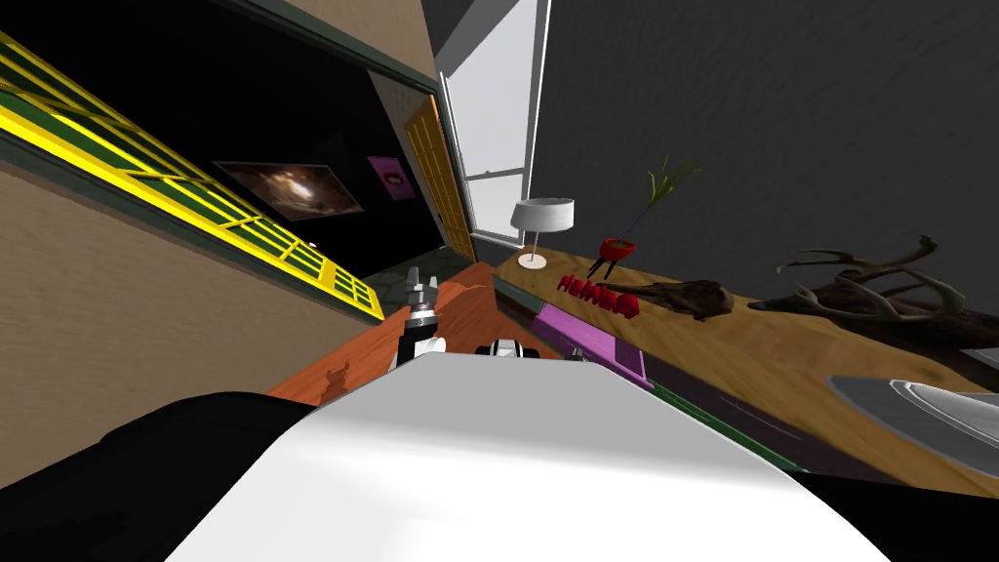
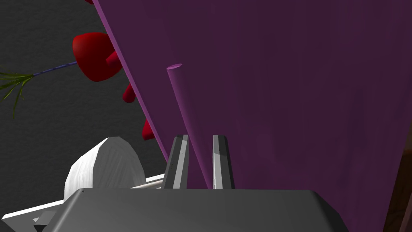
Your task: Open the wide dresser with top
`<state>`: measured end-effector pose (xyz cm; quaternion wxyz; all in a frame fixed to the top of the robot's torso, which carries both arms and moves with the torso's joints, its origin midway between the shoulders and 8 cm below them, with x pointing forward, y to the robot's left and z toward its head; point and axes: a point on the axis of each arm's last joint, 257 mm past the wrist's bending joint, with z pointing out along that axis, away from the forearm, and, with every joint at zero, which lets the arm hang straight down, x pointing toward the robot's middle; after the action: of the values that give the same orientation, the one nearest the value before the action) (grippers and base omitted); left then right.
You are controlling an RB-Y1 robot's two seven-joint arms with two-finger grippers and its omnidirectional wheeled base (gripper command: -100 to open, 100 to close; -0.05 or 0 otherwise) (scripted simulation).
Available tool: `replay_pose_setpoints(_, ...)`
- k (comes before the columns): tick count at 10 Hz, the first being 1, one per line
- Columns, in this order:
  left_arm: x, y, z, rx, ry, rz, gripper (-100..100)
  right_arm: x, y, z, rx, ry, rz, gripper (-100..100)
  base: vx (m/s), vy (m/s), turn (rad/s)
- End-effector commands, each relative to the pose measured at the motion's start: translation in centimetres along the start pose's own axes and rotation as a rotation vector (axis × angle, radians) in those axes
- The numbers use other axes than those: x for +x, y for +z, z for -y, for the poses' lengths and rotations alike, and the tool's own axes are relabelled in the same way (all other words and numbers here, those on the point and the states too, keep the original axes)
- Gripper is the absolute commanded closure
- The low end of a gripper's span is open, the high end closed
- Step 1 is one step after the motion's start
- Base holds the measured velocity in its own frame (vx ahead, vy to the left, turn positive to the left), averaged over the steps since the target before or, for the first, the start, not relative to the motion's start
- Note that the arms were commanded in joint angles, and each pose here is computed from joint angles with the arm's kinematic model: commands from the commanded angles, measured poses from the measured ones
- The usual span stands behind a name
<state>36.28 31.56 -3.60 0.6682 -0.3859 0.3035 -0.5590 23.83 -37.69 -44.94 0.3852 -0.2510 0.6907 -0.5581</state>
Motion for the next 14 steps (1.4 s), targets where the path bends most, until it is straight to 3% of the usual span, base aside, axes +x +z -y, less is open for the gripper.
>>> replay_pose_setpoints(1,0.0,0.0,0.0,0.0,0.0,0.0,0,-1.0,0.9,0.7,0.027,0.003,-0.006,100,-0.212,0.111,0.034)
replay_pose_setpoints(3,0.0,0.0,0.0,0.0,0.0,0.0,0,-1.1,0.5,0.0,0.007,0.001,-0.006,100,-0.1,0.061,0.007)
replay_pose_setpoints(7,0.0,0.0,0.0,0.0,0.0,0.0,0,-2.1,0.9,0.5,0.029,0.004,-0.008,100,-0.174,0.1,0.002)
replay_pose_setpoints(8,0.0,0.0,0.0,0.0,0.0,0.0,0,-2.4,1.1,0.2,0.008,0.0,-0.019,-100,-0.143,0.065,0.018)
replay_pose_setpoints(11,0.0,0.0,0.0,0.0,0.001,0.0,0,-4.3,3.1,1.1,0.006,0.014,-0.039,-100,-0.07,-0.044,0.041)
replay_pose_setpoints(12,0.0,0.0,0.0,0.0,0.001,0.0,0,-4.3,3.1,1.1,0.007,0.005,-0.038,-100,-0.057,-0.03,0.016)
replay_pose_setpoints(14,0.0,0.0,0.0,0.0,0.0,0.0,0,-5.6,4.4,1.9,0.005,0.013,-0.046,-100,-0.069,-0.009,0.027)
